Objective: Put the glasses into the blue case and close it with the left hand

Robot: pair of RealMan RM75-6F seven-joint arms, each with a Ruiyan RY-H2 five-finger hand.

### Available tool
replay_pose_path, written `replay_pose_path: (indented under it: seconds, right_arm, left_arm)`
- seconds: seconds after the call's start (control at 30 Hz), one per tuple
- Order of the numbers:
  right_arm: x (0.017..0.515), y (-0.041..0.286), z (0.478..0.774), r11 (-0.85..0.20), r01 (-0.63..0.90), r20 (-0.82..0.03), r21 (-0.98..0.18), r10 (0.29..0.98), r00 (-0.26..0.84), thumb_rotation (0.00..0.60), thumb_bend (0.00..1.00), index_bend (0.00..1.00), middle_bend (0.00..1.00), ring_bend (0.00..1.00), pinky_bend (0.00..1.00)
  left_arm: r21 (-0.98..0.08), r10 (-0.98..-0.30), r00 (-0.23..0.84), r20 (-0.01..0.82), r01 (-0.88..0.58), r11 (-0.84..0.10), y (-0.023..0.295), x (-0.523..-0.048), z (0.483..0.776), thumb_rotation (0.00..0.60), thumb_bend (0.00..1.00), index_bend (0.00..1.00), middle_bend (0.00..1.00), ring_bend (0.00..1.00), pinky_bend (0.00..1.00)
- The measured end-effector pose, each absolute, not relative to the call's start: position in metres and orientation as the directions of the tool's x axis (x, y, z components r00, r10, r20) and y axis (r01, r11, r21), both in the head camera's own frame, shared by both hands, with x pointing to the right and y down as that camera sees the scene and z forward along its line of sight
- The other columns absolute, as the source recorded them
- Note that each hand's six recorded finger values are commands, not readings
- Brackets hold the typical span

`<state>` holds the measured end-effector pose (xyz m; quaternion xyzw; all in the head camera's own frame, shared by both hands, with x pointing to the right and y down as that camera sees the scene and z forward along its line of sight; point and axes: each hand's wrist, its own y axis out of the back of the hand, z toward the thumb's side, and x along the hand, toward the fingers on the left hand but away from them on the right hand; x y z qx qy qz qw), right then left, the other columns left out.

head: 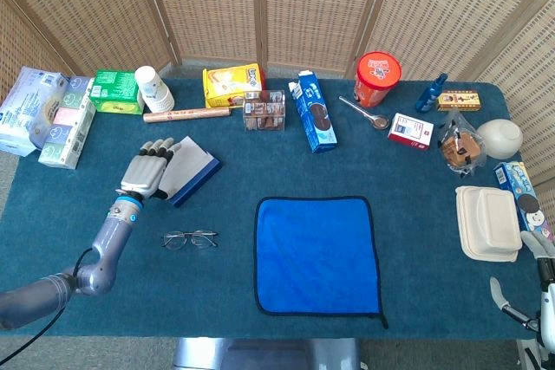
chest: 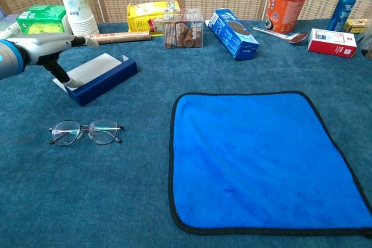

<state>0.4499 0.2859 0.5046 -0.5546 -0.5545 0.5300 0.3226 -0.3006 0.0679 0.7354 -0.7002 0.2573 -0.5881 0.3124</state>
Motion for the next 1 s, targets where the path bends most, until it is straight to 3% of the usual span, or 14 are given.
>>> replay_pose_path:
  seconds: [0.57, 0.77, 1.0]
  right_arm:
    - [0.455, 0.292, 0.502, -0.162, 0.287, -0.221, -0.944, 0.957, -0.186, 0.396, 0.34, 0.14, 0.13, 0.00, 0.04]
    - [0.456, 0.293, 0.502, -0.164, 0.290, -0.223, -0.943, 0.957, -0.185, 0.400, 0.34, 0.14, 0.13, 0.00, 0.04]
    - [0.452, 0.291, 0.505, -0.172, 0.288, -0.229, -0.942, 0.957, -0.177, 0.399, 0.34, 0.14, 0.13, 0.00, 0.04]
  left_arm:
    - [-0.728, -0.692, 0.340, 0.637, -0.029, -0.685, 0.085, -0.247, 0.703, 0.555, 0.24, 0.00, 0.00, 0.00, 0.03]
    - [-0.752, -0.722, 0.304, 0.621, -0.029, -0.659, 0.071, -0.261, 0.692, 0.551, 0.24, 0.00, 0.00, 0.00, 0.03]
    - [-0.751, -0.729, 0.229, 0.645, 0.009, -0.661, 0.061, -0.289, 0.703, 0.554, 0.24, 0.00, 0.00, 0.00, 0.02]
